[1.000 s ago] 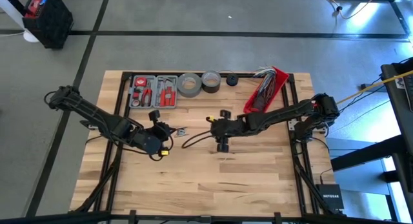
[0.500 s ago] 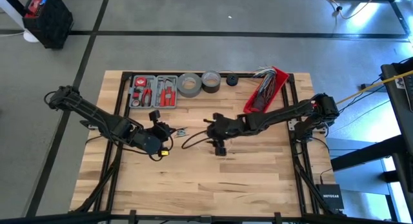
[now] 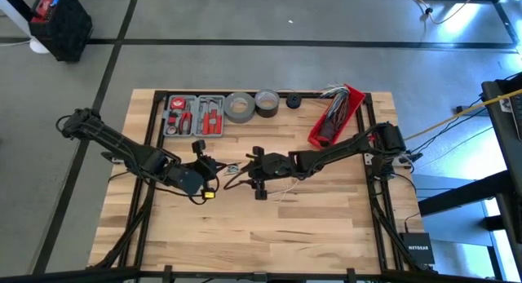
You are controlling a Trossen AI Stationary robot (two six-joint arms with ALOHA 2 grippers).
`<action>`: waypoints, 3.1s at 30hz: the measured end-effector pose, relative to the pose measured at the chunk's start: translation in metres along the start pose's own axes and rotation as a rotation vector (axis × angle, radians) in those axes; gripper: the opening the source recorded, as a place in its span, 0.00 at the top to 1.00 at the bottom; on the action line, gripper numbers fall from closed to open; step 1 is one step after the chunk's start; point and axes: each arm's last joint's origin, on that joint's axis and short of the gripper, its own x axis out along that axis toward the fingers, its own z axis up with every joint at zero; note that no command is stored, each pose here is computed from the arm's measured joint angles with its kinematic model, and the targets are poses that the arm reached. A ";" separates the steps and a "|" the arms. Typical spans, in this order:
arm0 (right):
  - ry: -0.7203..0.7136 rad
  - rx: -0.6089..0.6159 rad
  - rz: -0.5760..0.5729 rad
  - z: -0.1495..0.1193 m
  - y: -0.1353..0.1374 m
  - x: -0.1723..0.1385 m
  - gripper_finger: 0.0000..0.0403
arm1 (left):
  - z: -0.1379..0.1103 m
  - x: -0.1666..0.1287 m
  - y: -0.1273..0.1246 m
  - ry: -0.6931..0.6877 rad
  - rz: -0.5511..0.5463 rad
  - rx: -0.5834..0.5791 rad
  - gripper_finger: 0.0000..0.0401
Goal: Coil cords
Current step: Uncoil the white wire from the spool
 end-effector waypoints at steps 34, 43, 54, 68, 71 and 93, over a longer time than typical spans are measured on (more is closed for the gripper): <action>-0.106 -0.244 -0.029 0.040 0.036 -0.042 0.99 | 0.002 0.013 0.024 -0.025 0.286 -0.169 0.99; 0.239 -0.259 -0.193 0.007 0.009 -0.040 0.97 | 0.008 0.003 0.011 -0.111 0.308 -0.069 0.99; 0.482 -0.167 -0.649 0.002 -0.018 -0.084 0.97 | -0.001 -0.008 -0.006 -0.057 0.119 0.046 0.99; 0.052 -0.167 -0.329 0.055 0.038 -0.106 0.97 | -0.014 0.011 0.025 0.098 0.271 -0.127 0.99; 0.015 -0.211 -0.102 0.055 0.047 -0.098 0.97 | -0.012 0.013 0.032 0.050 0.394 -0.176 0.99; 0.479 -0.069 -0.515 -0.002 0.016 -0.088 0.69 | 0.006 -0.016 -0.006 -0.139 0.165 0.034 0.99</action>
